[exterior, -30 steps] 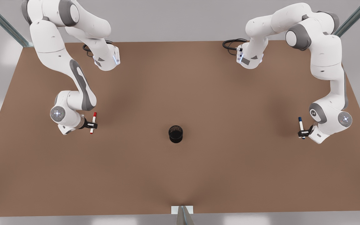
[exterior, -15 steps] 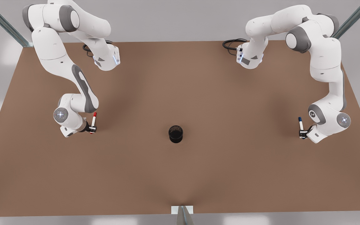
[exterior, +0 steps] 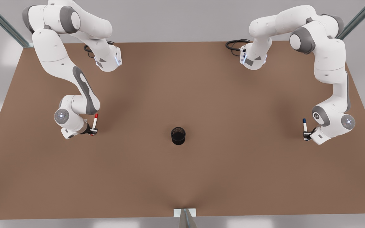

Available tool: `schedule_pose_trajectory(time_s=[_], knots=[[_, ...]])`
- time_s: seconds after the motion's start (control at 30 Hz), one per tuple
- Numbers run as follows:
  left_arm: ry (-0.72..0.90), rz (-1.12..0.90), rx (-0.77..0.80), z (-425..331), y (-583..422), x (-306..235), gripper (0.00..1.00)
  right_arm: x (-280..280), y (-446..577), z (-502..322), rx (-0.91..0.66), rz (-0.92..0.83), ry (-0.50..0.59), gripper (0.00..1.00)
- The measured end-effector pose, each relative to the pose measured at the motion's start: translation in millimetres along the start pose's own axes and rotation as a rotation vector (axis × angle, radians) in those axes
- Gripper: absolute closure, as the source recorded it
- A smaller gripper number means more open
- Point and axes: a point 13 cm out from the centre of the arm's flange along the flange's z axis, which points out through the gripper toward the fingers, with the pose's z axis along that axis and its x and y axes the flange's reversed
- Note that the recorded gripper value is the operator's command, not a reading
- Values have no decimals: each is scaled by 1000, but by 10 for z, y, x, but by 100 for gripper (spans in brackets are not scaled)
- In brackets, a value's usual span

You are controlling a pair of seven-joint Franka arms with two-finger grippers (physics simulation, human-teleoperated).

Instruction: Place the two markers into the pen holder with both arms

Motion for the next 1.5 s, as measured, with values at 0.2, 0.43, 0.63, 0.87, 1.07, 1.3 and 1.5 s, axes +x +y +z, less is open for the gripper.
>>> schedule_pose_trajectory(time_s=[0.2,0.43,0.63,0.87,1.07,1.3,1.5], knots=[[-37,4,-14,-159,12,-183,79,-2,1,0,0,-1,-3,65],[-80,10,-35,-473,51,-473,79,-4,4,-2,-4,-5,-5,75],[-169,64,-55,-1573,-234,-1342,79,31,-28,25,-6,-7,-4,75],[-114,51,20,-1984,-798,-1446,79,26,-36,40,-6,-18,-8,75],[-141,92,296,-2216,-2501,-1750,79,-119,-39,-134,-8,-23,-35,78],[-292,224,647,-2446,-5807,-2056,79,-960,229,-1834,-30,-57,-178,79],[-416,169,711,-2346,-6979,-1995,79,-1220,917,-2848,-67,-160,-244,79]])
